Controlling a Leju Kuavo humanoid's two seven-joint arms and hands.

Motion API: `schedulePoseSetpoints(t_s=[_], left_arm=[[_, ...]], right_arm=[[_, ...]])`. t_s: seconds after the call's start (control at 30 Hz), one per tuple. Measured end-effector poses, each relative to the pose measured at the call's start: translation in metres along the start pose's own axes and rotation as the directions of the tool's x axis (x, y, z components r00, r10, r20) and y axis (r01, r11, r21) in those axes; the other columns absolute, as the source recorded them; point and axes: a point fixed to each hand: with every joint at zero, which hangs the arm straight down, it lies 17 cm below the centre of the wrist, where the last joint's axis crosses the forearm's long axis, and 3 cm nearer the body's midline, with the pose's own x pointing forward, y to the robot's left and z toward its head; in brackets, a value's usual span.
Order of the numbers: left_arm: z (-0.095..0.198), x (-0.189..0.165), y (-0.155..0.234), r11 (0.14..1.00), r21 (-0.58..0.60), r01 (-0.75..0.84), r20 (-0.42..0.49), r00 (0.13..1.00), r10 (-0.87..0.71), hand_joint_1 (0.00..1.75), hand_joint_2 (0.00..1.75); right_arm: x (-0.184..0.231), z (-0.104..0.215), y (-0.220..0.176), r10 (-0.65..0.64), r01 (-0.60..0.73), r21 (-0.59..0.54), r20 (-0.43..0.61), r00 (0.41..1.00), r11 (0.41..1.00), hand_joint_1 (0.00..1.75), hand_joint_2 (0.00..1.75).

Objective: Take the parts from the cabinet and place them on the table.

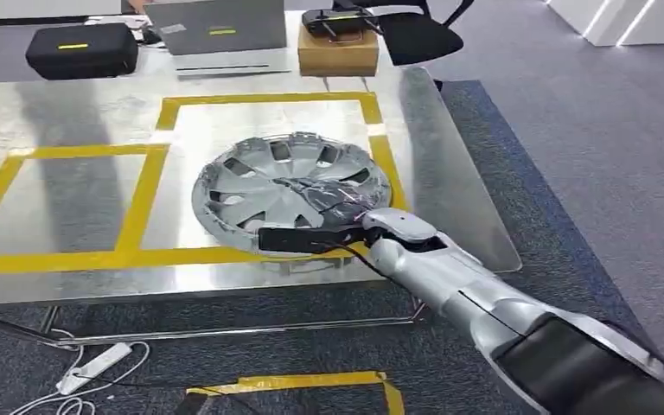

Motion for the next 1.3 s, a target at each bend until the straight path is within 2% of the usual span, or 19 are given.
schedulePoseSetpoints(t_s=[0.17, 0.27, 0.43, 0.5, 0.67, 0.73, 0.77, 0.8, 0.9, 1.03, 1.07, 1.13, 1.2, 1.3], left_arm=[[0.000, 0.003, 0.001, 1.000, 0.000, 0.001, 0.020, 1.000, -0.001, 0.00, 0.00], [0.001, 0.005, 0.002, 1.000, 0.002, -0.002, 0.034, 0.999, 0.002, 0.00, 0.00], [0.003, 0.000, 0.007, 1.000, 0.012, -0.011, 0.037, 0.999, 0.011, 0.00, 0.00], [0.003, 0.001, 0.008, 1.000, 0.016, -0.021, 0.043, 0.999, 0.020, 0.00, 0.00], [0.003, 0.001, 0.008, 1.000, 0.017, -0.021, 0.043, 0.999, 0.021, 0.00, 0.00], [0.003, 0.001, 0.008, 1.000, 0.019, -0.023, 0.048, 0.999, 0.023, 0.00, 0.00], [0.004, 0.001, 0.009, 0.999, 0.025, -0.031, 0.051, 0.998, 0.030, 0.00, 0.00], [0.005, 0.001, 0.013, 0.996, 0.052, -0.076, 0.073, 0.995, 0.073, 0.00, 0.00], [0.006, -0.002, 0.015, 0.993, 0.066, -0.094, 0.073, 0.993, 0.089, 0.00, 0.00], [0.007, -0.003, 0.007, 0.987, 0.019, -0.162, 0.065, 0.985, 0.160, 0.00, 0.00], [0.008, -0.002, 0.006, 0.983, 0.008, -0.182, 0.062, 0.981, 0.181, 0.00, 0.00], [0.009, -0.003, 0.006, 0.979, 0.002, -0.203, 0.061, 0.977, 0.202, 0.00, 0.00], [0.009, -0.003, 0.008, 0.978, 0.004, -0.209, 0.059, 0.976, 0.208, 0.00, 0.00], [0.009, -0.005, 0.012, 0.973, 0.016, -0.230, 0.055, 0.972, 0.229, 0.00, 0.00]], right_arm=[[-0.011, -0.001, -0.006, 0.021, -0.021, -0.007, -0.038, 0.999, 1.000, 0.00, 0.00], [-0.037, 0.001, -0.021, 0.064, -0.067, -0.032, -0.101, 0.993, 0.997, 0.00, 0.00], [-0.084, 0.006, -0.090, 0.109, -0.146, -0.179, -0.203, 0.973, 0.973, 0.00, 0.00], [-0.095, 0.012, -0.125, 0.094, -0.158, -0.279, -0.230, 0.969, 0.947, 0.00, 0.00], [-0.097, 0.013, -0.128, 0.091, -0.158, -0.289, -0.234, 0.968, 0.944, 0.00, 0.00], [-0.102, 0.019, -0.145, 0.068, -0.153, -0.349, -0.242, 0.968, 0.925, 0.00, 0.00], [-0.107, 0.026, -0.165, 0.032, -0.136, -0.414, -0.248, 0.968, 0.900, 0.00, 0.00], [-0.126, 0.094, -0.254, -0.300, 0.111, -0.757, -0.116, 0.947, 0.644, 0.00, 0.00], [-0.132, 0.148, -0.261, -0.484, 0.306, -0.850, 0.070, 0.872, 0.429, 0.00, 0.00], [-0.112, 0.227, -0.277, -0.457, 0.376, -0.904, 0.252, 0.853, 0.204, 0.00, 0.00], [-0.103, 0.243, -0.277, -0.444, 0.399, -0.901, 0.292, 0.847, 0.169, 0.00, 0.00], [-0.086, 0.260, -0.273, -0.415, 0.417, -0.898, 0.329, 0.848, 0.142, 0.00, 0.00], [-0.074, 0.276, -0.265, -0.397, 0.415, -0.901, 0.338, 0.853, 0.125, 0.00, 0.00], [-0.046, 0.322, -0.255, -0.341, 0.376, -0.924, 0.335, 0.879, 0.063, 0.00, 0.00]])
